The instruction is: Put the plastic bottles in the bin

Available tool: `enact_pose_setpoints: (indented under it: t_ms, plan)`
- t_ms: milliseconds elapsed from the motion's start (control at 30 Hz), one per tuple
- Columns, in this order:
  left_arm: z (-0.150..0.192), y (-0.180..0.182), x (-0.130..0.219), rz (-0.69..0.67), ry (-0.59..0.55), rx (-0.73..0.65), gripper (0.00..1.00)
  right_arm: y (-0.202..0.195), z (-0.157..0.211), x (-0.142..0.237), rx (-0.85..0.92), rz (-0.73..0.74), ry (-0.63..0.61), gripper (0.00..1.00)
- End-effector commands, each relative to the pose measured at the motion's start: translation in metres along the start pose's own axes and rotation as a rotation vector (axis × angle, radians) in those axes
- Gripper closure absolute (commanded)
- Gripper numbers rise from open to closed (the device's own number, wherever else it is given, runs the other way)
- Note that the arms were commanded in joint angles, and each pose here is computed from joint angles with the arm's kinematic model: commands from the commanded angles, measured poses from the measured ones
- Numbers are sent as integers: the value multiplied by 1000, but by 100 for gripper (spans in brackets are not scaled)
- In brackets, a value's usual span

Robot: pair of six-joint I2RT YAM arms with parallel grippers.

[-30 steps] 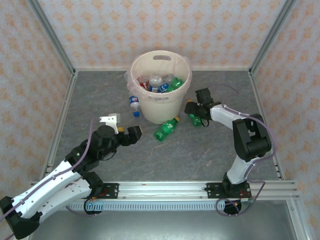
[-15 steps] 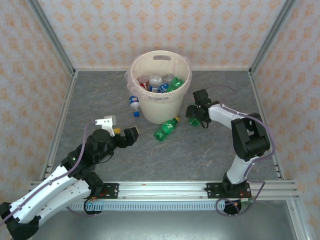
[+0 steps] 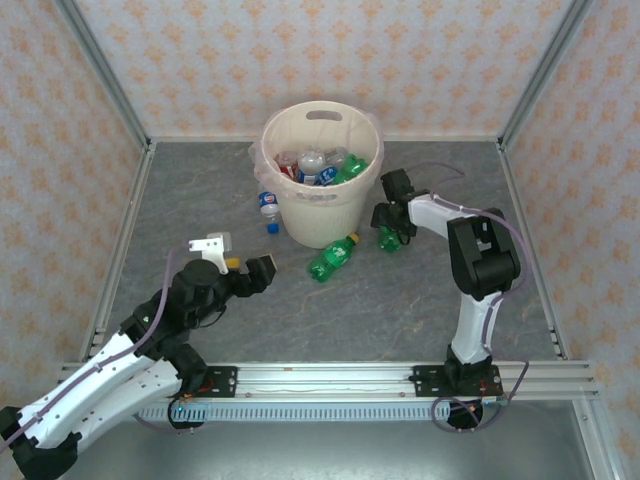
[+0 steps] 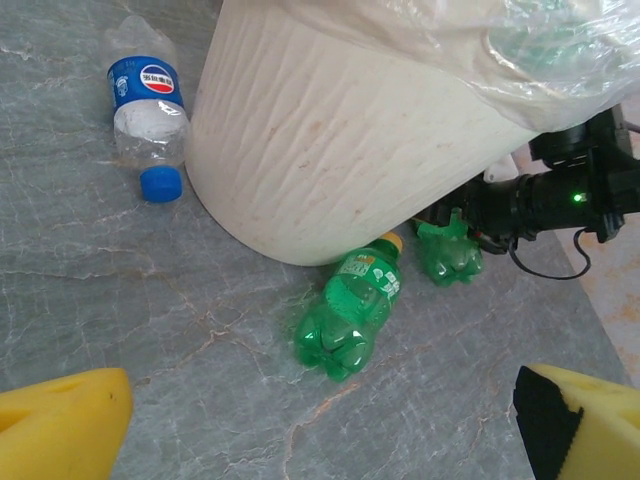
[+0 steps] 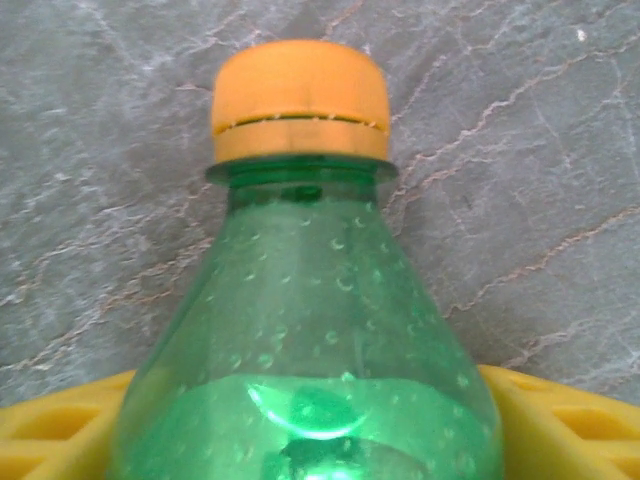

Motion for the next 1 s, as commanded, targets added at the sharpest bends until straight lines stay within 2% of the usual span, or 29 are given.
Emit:
enact_pose_setpoints:
  t_ms: [0,100,433,667,967]
  plan:
    - [-8,2,10,-24,-27,7,1,0,-4,2,-16,-2,8,31]
    - [-13,5,18,-43,-67,25,1,-3,-4,11,-32,-17,-9,37]
    - [-25,22,44,-132,-200,95,1,-24,1,52,-95,-53,-111,41]
    - [-31,40,67,-217,-311,155,1,-26,-9,119,-138,-169,-247,40]
    - [-32,48,76,-251,-368,202,1,-3,-29,248,-144,-379,-502,41]
Point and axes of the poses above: each hand's point on the last joint's axis, 136 mm out from that joint toward the fingers, its own x axis back along the fingers, its own y axis along the line the jaws close on, z = x × y, the point moved 7 cm from there along x, back along the fingers, and after that the axes turned 13 degrees about -x, right-handed, at the moved point
